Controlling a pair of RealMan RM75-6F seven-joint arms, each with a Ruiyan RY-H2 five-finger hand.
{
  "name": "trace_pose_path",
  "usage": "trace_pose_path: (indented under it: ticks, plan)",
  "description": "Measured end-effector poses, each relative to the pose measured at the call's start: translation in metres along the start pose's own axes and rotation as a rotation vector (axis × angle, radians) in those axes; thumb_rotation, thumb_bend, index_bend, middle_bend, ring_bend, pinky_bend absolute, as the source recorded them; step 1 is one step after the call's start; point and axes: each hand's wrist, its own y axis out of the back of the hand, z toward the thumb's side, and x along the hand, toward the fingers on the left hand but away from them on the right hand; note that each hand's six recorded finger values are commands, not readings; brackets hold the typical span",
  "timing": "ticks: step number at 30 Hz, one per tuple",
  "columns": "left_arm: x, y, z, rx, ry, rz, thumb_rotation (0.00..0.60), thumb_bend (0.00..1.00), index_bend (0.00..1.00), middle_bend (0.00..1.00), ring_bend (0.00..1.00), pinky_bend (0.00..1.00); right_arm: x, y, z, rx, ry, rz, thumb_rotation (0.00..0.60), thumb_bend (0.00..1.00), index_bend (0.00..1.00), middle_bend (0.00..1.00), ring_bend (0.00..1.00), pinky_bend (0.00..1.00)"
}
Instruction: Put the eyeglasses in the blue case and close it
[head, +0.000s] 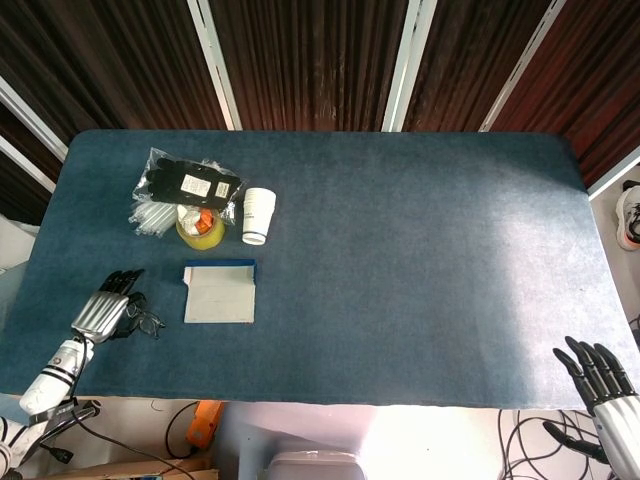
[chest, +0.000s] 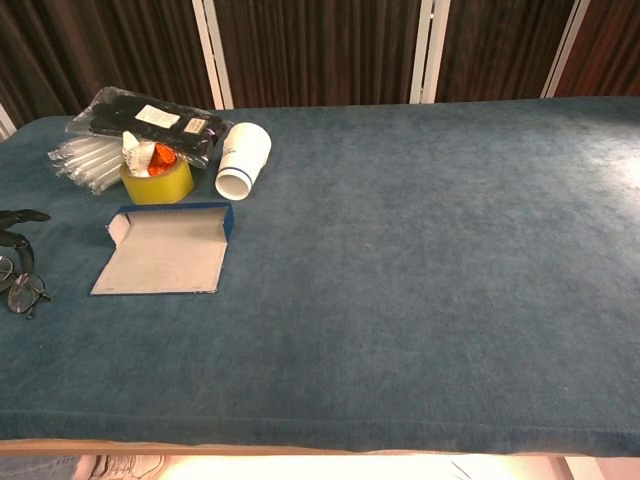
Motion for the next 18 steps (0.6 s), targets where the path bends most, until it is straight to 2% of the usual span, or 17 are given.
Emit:
trace_pose_path:
  ticks: [10, 18]
  plan:
    - [0.0025, 0.0015, -0.0045, 0.006, 0.018, 0.014, 0.600, 0.43, 0.63, 0.03, 0.00, 0.02, -0.0008, -0.0012, 0.0006, 0.004, -0.001, 0.004, 0.600, 0.12, 0.00, 0.00, 0.00, 0.00]
    - [0.0019, 0.0027, -0.0022, 0.002, 0.014, 0.032, 0.600, 0.46, 0.68, 0.06, 0.00, 0.02, -0.0006, -0.0002, 0.0005, -0.002, 0.002, 0.003, 0.600, 0.12, 0.00, 0.00, 0.00, 0.00]
